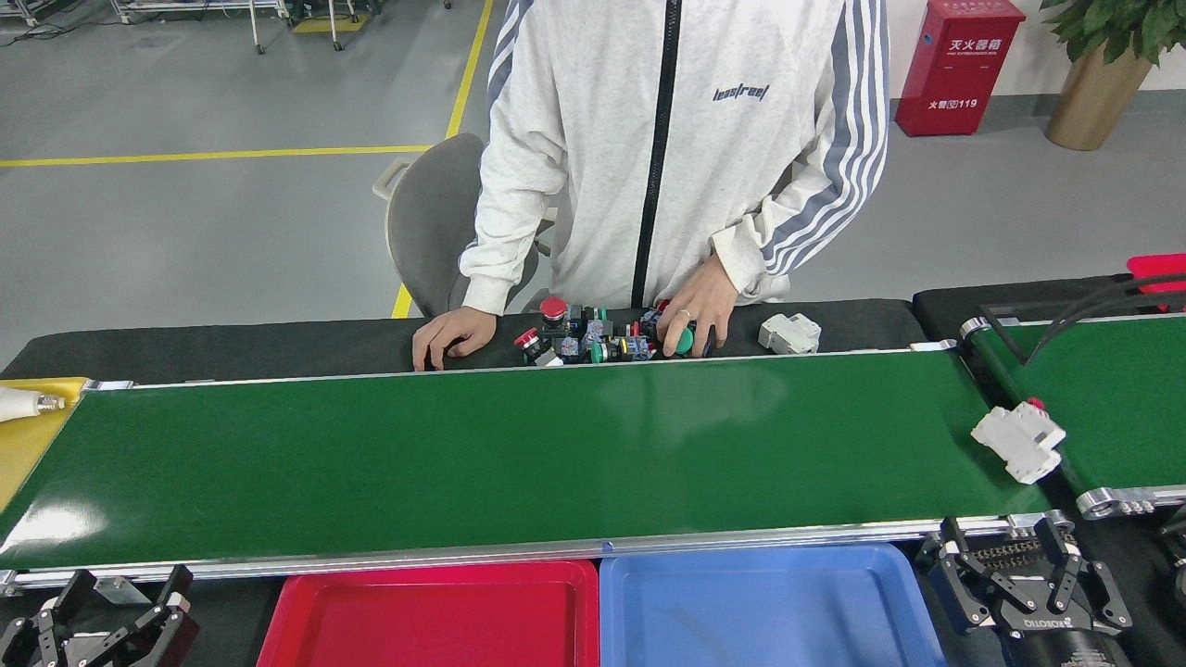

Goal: Pick switch part from conveyor to tray

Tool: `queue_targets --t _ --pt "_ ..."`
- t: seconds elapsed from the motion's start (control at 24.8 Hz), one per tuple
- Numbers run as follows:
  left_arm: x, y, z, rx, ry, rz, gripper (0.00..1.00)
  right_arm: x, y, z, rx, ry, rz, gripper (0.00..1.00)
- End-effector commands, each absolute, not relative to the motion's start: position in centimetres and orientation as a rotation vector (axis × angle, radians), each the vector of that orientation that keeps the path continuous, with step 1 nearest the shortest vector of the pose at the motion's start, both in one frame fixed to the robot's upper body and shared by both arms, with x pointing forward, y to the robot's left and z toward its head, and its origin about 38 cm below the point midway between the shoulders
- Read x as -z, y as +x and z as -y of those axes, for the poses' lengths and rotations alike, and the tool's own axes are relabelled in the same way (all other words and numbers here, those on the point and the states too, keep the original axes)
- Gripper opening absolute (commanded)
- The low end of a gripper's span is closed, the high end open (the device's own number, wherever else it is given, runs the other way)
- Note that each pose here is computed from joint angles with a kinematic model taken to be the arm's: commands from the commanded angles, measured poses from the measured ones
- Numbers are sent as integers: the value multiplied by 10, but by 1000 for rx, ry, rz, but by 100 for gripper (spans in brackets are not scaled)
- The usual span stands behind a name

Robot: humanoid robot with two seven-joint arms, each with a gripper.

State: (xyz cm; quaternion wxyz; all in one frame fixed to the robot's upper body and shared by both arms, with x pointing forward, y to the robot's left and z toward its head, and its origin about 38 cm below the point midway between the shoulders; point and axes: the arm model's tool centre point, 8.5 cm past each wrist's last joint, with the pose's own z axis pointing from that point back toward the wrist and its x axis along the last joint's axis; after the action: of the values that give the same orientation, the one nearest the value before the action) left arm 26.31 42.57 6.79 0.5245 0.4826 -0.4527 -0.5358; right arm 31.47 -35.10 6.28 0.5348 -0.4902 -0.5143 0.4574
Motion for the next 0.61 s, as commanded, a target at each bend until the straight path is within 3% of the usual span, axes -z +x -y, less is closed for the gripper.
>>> queue_targets --t 0.0,0.32,0.57 --pt "-79 266 -430 1310 1206 1069 100 -71 326 356 -1102 -1174 1222 100" --pt "-75 265 -431 1344 1212 1027 100 -67 358 375 -1126 -1141 1130 100" --pt "-79 271 -428 1347 1219 1050 100 -61 386 365 -1160 -1078 1109 100"
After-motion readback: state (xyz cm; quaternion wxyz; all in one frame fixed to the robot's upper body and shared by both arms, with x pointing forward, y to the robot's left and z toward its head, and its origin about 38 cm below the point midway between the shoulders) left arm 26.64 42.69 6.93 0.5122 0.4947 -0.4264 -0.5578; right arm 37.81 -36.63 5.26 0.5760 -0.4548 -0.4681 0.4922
